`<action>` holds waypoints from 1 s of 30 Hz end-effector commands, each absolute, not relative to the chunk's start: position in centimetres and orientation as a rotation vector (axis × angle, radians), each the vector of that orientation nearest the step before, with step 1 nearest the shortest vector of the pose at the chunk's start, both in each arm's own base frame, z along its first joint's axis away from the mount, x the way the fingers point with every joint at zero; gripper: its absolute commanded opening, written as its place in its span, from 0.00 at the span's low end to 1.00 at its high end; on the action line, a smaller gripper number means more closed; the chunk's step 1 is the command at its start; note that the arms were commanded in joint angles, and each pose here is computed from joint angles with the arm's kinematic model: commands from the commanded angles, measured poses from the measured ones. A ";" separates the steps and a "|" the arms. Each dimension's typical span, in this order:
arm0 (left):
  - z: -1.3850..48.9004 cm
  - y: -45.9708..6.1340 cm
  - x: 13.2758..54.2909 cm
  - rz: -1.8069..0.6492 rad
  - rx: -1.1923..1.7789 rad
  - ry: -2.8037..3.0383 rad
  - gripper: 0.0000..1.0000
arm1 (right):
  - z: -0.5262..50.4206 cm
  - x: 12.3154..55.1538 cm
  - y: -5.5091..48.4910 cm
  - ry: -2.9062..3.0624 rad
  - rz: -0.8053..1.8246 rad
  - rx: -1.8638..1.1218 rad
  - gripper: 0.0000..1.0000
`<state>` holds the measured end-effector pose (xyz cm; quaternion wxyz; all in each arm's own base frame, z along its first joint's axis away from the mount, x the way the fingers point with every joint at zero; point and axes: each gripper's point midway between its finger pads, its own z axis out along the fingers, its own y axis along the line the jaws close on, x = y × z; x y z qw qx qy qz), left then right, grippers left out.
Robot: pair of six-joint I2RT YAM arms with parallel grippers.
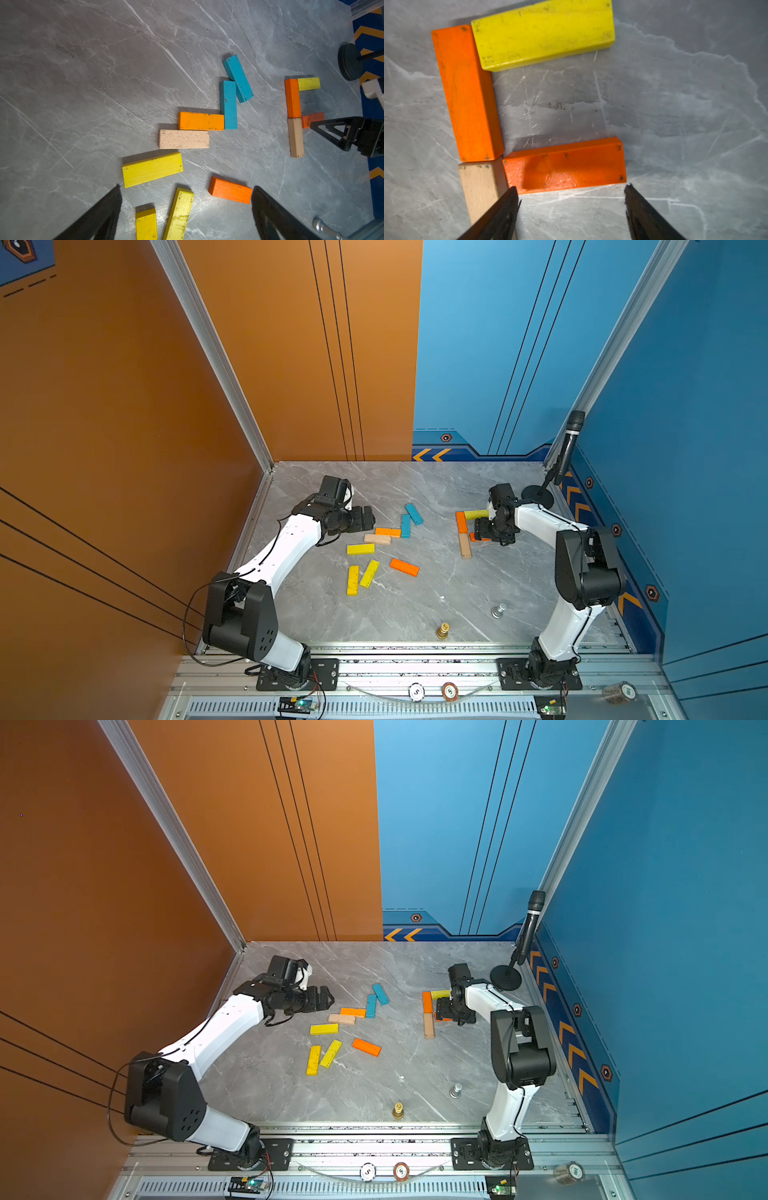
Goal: Assemble the number 6 with building blocks
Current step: Assemble the building block at the center of the board.
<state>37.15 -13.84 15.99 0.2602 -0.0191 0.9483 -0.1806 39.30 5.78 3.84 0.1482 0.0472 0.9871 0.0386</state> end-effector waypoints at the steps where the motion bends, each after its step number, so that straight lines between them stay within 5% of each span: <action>1: 16.8 -14.4 37.1 -0.505 -0.013 2.565 0.97 | 2.4 38.5 6.1 2.891 0.143 0.133 0.80; 23: 17.0 -14.4 37.0 -0.504 -0.012 2.561 0.97 | 4.2 37.6 8.3 2.832 0.296 0.294 0.75; 30: 17.0 -14.5 37.0 -0.514 -0.011 2.562 0.97 | 6.3 37.6 4.5 2.731 0.153 0.424 0.68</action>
